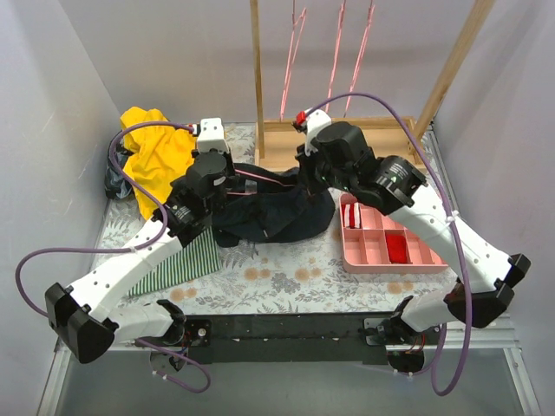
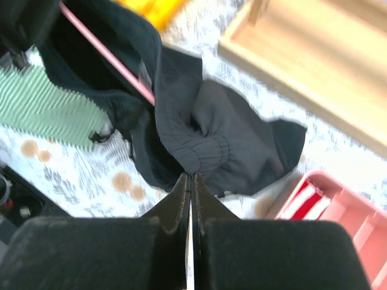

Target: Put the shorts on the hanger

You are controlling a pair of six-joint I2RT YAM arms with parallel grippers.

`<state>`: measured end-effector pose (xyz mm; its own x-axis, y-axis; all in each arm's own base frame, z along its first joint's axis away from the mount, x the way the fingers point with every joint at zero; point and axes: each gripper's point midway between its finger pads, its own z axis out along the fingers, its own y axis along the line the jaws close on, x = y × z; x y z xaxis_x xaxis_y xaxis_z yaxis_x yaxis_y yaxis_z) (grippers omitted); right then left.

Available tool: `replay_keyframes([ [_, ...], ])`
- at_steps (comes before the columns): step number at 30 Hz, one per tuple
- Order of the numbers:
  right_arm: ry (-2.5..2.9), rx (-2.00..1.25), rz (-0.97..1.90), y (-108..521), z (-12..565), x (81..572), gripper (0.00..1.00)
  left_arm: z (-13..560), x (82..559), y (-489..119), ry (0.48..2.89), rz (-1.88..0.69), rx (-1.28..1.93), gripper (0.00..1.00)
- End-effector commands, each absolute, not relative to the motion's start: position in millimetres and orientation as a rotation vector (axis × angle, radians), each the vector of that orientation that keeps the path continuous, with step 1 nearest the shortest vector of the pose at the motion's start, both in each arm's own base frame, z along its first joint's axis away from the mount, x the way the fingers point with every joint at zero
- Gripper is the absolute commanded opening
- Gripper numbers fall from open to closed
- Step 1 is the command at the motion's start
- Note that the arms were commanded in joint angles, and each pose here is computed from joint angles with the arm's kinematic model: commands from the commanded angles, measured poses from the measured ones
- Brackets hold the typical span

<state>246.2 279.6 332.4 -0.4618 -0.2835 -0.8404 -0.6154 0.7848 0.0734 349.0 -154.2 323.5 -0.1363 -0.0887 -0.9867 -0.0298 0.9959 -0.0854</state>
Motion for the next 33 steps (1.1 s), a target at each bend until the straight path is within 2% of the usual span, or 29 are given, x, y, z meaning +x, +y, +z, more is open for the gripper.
replay_keyframes([
  [1, 1.968, -0.644, 0.513, 301, 392, 263, 0.01, 398, 329, -177, 1.572, -0.195, -0.036, 0.00],
  [5, 1.913, -0.635, 0.604, 317, 432, 264, 0.01, 424, 318, -198, 1.535, -0.210, 0.006, 0.00],
  [9, 1.924, -0.619, 0.580, 316, 429, 268, 0.01, 456, 306, -196, 1.487, -0.195, -0.019, 0.00],
  [13, 1.858, -0.532, 0.574, 290, 448, 263, 0.01, 491, 298, -185, 1.467, -0.070, -0.051, 0.00],
  [18, 1.768, -0.467, 0.640, 272, 476, 249, 0.01, 522, 283, -192, 1.447, -0.039, -0.009, 0.00],
  [20, 1.739, -0.445, 0.662, 265, 483, 243, 0.01, 519, 279, -203, 1.468, 0.056, 0.046, 0.00],
  [24, 1.718, -0.412, 0.692, 253, 484, 232, 0.01, 524, 271, -215, 1.461, 0.085, 0.091, 0.00],
  [33, 1.775, -0.358, 0.635, 228, 438, 225, 0.01, 503, 272, -216, 1.450, 0.099, 0.115, 0.00],
])
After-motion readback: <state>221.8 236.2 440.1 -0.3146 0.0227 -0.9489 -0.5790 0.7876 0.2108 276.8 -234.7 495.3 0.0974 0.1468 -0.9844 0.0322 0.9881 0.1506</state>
